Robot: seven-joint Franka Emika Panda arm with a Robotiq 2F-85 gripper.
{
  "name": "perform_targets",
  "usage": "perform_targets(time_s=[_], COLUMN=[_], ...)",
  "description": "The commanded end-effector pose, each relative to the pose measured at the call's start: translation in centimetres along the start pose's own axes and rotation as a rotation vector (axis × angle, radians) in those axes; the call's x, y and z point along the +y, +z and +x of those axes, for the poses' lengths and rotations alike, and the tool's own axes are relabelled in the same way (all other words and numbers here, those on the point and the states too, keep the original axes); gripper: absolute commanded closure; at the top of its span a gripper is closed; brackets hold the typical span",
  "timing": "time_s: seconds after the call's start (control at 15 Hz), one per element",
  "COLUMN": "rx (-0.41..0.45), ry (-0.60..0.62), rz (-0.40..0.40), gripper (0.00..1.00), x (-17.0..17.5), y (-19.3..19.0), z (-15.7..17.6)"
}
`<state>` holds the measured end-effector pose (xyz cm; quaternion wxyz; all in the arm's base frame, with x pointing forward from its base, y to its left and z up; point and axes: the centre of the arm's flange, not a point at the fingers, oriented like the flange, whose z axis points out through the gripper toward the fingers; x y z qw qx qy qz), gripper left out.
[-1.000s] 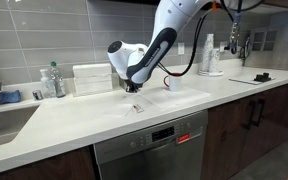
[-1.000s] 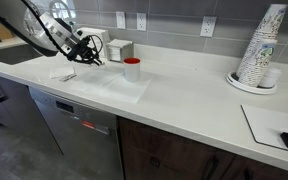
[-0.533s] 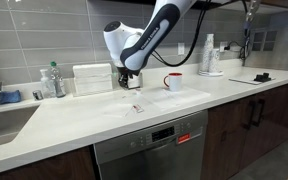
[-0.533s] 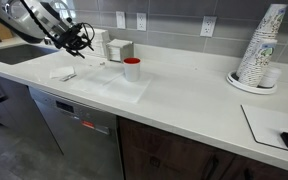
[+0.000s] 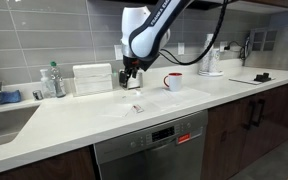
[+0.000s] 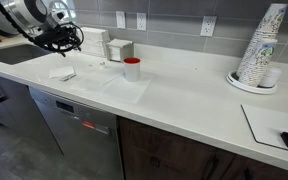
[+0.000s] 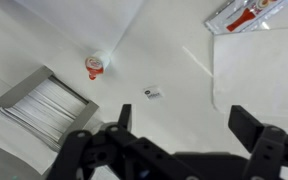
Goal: Pick up the white coffee pod and move it forward on the kitchen counter
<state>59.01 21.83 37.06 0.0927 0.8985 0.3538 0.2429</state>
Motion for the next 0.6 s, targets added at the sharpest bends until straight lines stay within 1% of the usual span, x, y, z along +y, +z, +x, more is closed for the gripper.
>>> perform_targets(time_s=[0.0,0.07,0.2,0.27,0.33,0.4,0.53], rx=[0.135,0.200,0.283,0.231,0.254,0.259,0.258], ry=[0.131,0.139,0.163,0.160,0.164,0.165,0.167], rz=[0.089,0.125,0.150,0.081,0.086,0.090,0.091], gripper=[0.00,0.00,0.00,0.00,0.00,0.00,0.00], x=[0.5,0.7,0.8,0.2,-0.6,-1.3,-1.7], y=[-3.9,-4.4,-5.5,-2.2,-2.3,-2.4,-2.7], z=[-7.7,-9.0,-11.4,-6.1,-7.3,-8.1,-8.6])
